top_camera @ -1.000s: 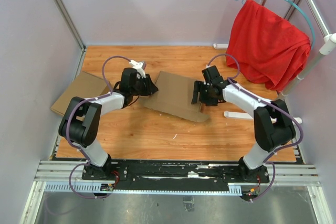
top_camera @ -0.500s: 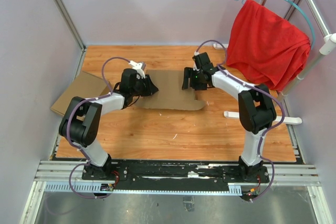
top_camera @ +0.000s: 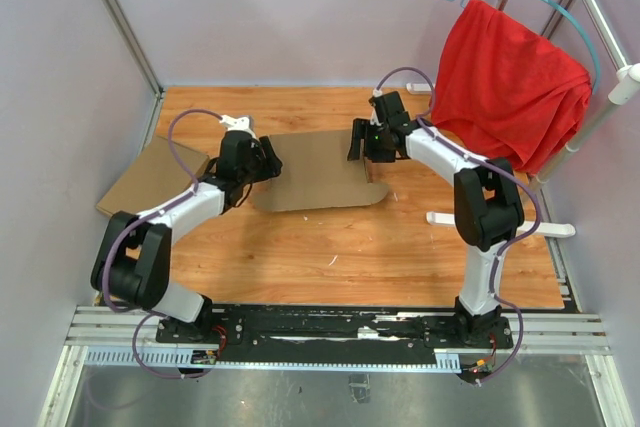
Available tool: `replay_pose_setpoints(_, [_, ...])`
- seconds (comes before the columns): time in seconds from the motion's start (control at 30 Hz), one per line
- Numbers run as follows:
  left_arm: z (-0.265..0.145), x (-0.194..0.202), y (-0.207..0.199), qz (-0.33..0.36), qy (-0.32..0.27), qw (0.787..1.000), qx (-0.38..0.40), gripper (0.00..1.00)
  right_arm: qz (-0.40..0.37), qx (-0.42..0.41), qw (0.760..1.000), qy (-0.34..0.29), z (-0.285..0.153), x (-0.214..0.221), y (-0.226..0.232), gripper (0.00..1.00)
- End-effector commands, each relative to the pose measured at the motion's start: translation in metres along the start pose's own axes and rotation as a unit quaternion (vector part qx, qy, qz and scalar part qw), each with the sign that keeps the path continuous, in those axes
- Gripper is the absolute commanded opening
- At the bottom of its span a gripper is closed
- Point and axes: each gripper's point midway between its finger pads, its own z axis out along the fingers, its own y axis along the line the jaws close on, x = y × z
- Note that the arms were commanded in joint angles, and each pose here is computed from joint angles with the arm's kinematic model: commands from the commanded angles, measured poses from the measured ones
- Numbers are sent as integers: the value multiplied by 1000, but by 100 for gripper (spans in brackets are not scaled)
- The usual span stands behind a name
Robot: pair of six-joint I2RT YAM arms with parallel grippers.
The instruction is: Fold the paper box
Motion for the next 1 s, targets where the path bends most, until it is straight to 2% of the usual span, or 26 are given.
replay_pose_setpoints(0.0, [-20, -6, 24, -17, -30, 998, -58, 65, -15, -2, 1000, 10, -11, 8, -5, 71])
replay_pose_setpoints(0.03, [-21, -4, 25, -17, -30, 998, -56, 69, -16, -4, 1000, 14, -9, 10, -5, 72])
replay_pose_setpoints(0.17, [-11, 7, 19, -15, -17, 999, -30, 70, -19, -19, 999, 31, 0, 18, -3, 72])
replay_pose_setpoints(0.37, [17, 20, 1, -9, 18, 1000, 22, 61, -24, -28, 999, 39, 5, 23, -2, 71])
replay_pose_setpoints(0.5, [25, 12, -11, -9, 11, 999, 46, 57, -24, -27, 999, 36, 5, 21, -2, 71])
replay_pose_setpoints(0.97, [59, -27, -39, 2, 0, 997, 75, 55, -10, -9, 1000, 20, 19, -5, -5, 71])
